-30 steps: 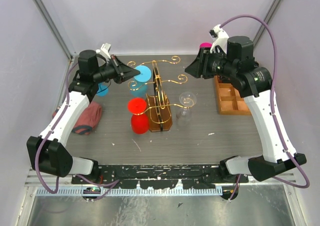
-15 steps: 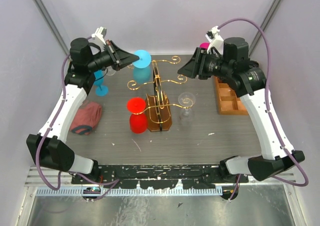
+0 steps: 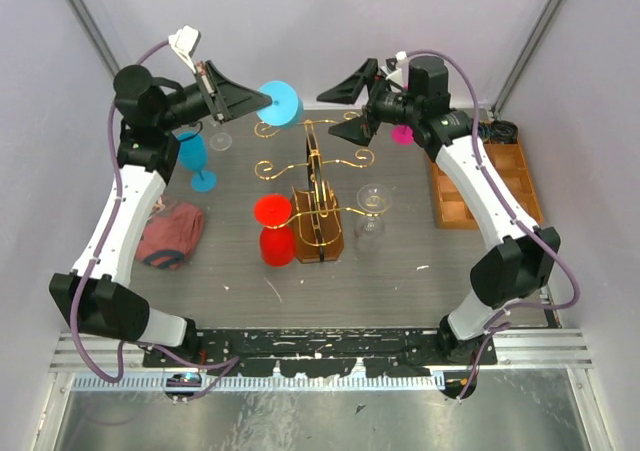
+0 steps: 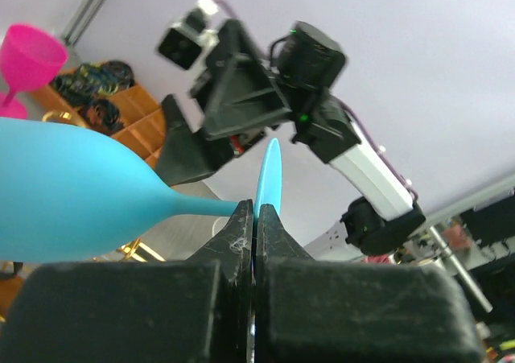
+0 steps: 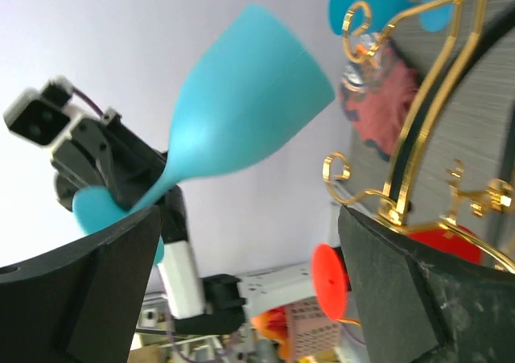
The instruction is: Take the wine glass off the wine glass rack
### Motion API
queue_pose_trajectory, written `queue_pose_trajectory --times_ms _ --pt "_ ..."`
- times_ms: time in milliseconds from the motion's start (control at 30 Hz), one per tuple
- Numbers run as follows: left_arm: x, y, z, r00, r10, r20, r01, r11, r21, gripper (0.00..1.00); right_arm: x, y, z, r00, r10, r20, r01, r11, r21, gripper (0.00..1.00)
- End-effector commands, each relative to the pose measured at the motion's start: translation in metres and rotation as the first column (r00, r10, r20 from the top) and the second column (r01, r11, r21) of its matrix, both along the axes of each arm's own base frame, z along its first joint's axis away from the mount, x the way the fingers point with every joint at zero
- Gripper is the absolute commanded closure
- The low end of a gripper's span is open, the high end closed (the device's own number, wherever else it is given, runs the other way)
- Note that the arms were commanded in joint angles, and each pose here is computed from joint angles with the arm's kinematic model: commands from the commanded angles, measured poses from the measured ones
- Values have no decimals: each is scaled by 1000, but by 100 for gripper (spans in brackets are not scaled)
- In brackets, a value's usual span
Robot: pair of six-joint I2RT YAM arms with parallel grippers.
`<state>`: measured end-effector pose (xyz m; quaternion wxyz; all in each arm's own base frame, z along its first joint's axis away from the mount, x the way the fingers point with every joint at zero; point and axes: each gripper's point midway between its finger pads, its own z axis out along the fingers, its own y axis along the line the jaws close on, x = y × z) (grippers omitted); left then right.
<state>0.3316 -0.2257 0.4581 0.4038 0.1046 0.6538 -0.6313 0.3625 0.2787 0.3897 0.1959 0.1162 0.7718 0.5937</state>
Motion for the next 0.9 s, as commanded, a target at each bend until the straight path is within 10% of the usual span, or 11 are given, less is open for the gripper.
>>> queue_pose_trajectory --times_ms 0,867 --pt "-27 -1 43 966 -106 237 103 994 27 100 -4 12 84 999 54 -2 -52 961 272 1" --pt "-22 -8 45 931 -219 291 225 974 12 100 27 72 96 985 88 -151 -8 886 464 11"
